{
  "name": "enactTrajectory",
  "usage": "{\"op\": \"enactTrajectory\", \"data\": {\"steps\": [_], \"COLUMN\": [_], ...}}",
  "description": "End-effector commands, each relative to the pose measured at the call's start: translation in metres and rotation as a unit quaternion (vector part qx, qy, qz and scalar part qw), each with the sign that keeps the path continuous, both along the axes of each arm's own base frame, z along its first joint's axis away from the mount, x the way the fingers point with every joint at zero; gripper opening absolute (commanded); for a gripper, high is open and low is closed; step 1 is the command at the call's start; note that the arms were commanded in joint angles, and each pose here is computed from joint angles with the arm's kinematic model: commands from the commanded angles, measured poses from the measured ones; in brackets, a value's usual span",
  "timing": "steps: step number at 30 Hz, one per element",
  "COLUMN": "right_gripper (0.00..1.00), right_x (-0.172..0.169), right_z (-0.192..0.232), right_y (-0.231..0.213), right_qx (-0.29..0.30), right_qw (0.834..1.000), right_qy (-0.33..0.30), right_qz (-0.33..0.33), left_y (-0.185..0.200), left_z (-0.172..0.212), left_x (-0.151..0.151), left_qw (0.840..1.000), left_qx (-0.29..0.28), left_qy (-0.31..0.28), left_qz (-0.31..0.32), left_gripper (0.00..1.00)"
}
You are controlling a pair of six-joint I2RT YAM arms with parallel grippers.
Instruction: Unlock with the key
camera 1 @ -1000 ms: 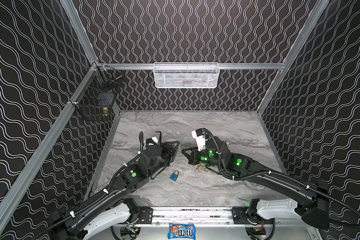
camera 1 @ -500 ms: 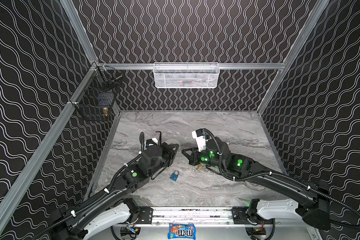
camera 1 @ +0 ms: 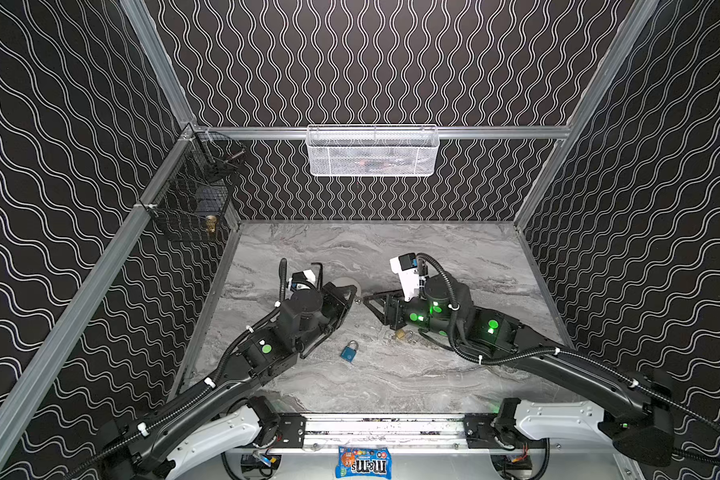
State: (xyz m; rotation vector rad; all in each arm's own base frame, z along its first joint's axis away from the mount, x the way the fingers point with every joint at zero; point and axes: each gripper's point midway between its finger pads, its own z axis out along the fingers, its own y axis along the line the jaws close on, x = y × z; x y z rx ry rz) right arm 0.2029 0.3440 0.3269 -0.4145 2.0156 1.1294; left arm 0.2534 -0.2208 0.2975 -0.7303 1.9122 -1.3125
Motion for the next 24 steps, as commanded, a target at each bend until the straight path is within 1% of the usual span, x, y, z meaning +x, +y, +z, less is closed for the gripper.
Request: {"op": "enactTrajectory", "data": {"steps": [1,3,5,7,11,16,22,24], "right_gripper": [0.54,0.6,0.61,0.62,0.57,0.52,0.51,0.49], "right_x": [-0.01,-0.015,-0.019,-0.023,-0.018,-0.016,-0.006,-0.007], "right_z": [0.017,0.023,0.028,0.035,0.042,0.044,0.043,0.044], "right_y": [-0.003,-0.002,0.001,0.004,0.001,-0.003,-0.006,-0.006], "right_qx": [0.002,0.013,0.025,0.044,0.072,0.096,0.103,0.115], "right_qw": [0.999,0.997,0.995,0.99,0.986,0.979,0.979,0.976], "right_qy": [-0.021,-0.016,-0.006,0.0,0.004,0.003,0.005,0.005], "right_qz": [0.038,0.069,0.101,0.134,0.153,0.178,0.174,0.184], "left_y": [0.007,0.002,-0.005,-0.013,-0.021,-0.032,-0.033,-0.034], "left_z": [0.022,0.036,0.049,0.06,0.077,0.091,0.101,0.103], "left_x": [0.002,-0.001,-0.005,-0.01,-0.019,-0.03,-0.035,-0.036], "left_qw": [0.989,0.974,0.953,0.934,0.911,0.897,0.892,0.891], "left_qx": [0.105,0.151,0.187,0.202,0.204,0.169,0.146,0.138], "left_qy": [-0.101,-0.164,-0.227,-0.277,-0.338,-0.383,-0.403,-0.408], "left_qz": [-0.016,-0.044,-0.073,-0.097,-0.118,-0.143,-0.144,-0.145], "left_gripper": [0.0,0.0,0.0,0.0,0.0,0.0,0.0,0.0]}}
